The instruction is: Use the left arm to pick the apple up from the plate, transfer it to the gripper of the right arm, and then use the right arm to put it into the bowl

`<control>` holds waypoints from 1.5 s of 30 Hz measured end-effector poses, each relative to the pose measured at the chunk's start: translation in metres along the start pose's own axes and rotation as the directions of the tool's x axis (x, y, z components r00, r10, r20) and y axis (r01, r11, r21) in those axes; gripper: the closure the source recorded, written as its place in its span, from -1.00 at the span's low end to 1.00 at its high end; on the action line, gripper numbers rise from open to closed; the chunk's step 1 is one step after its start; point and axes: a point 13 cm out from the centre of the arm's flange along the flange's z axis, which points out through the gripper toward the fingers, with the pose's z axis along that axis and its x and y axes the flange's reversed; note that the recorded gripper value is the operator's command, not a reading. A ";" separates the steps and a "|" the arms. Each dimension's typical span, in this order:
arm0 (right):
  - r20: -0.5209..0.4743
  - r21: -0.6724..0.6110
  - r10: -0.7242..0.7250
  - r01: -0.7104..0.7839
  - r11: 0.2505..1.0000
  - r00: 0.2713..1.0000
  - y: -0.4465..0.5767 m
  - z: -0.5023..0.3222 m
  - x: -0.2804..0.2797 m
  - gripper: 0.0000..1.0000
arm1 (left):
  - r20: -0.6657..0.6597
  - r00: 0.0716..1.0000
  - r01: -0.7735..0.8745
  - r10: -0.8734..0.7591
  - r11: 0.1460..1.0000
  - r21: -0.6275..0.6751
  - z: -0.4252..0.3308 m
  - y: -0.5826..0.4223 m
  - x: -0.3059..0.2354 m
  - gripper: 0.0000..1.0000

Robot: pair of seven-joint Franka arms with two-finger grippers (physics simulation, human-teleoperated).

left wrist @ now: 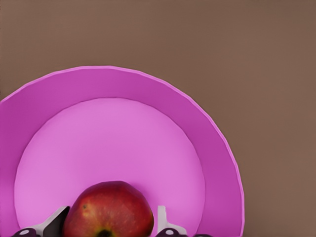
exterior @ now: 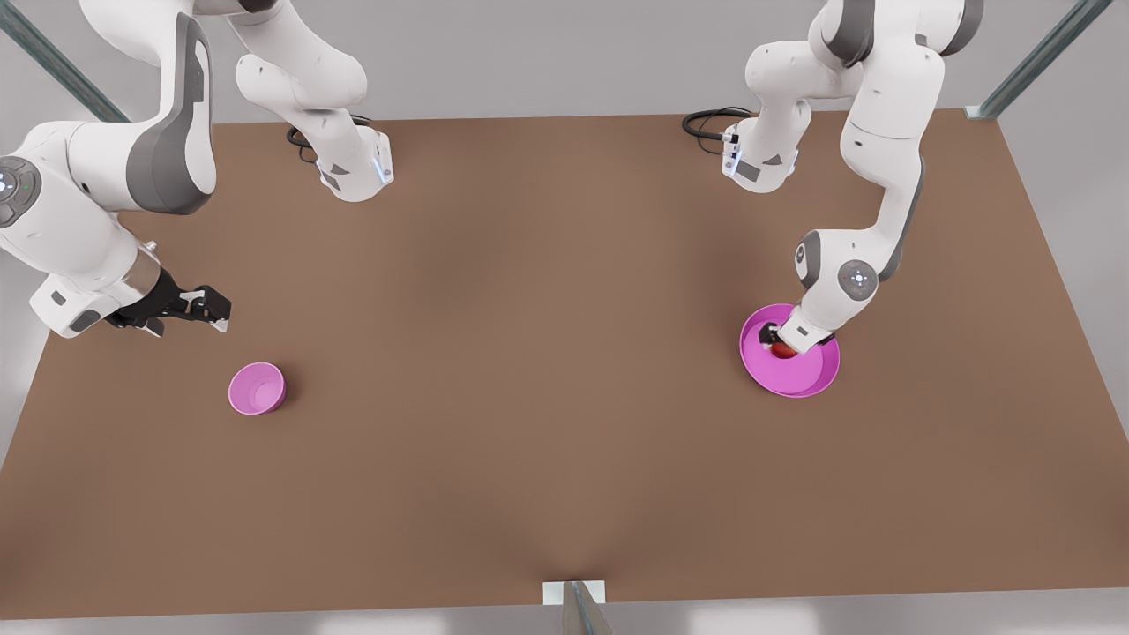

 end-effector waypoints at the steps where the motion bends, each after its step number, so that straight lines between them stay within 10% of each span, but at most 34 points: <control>1: 0.000 0.000 0.000 0.000 1.000 1.000 0.000 0.000 0.000 -1.00 | 0.000 1.000 0.000 0.000 1.000 0.000 0.001 0.001 0.000 -0.78; 27: 0.012 -0.035 -0.032 0.032 0.999 0.999 0.001 0.002 -0.006 -1.00 | 0.067 0.997 -0.022 0.022 1.000 0.002 -0.028 -0.010 -0.020 -0.45; 34: 0.011 -0.037 -0.041 0.041 0.998 0.999 0.003 0.002 -0.006 -1.00 | 0.075 0.995 0.044 -0.061 0.977 0.209 -0.108 -0.158 -0.040 -0.45; 39: 0.009 -0.078 -0.036 0.037 0.996 0.999 0.011 0.005 -0.007 -1.00 | -0.115 0.961 0.276 -0.253 0.823 0.497 -0.182 -0.318 -0.040 -0.45; 45: -0.020 -0.302 0.014 -0.020 0.953 1.000 0.048 0.028 -0.017 -1.00 | -0.589 0.703 0.711 -0.399 0.418 0.565 -0.202 -0.442 -0.054 -0.42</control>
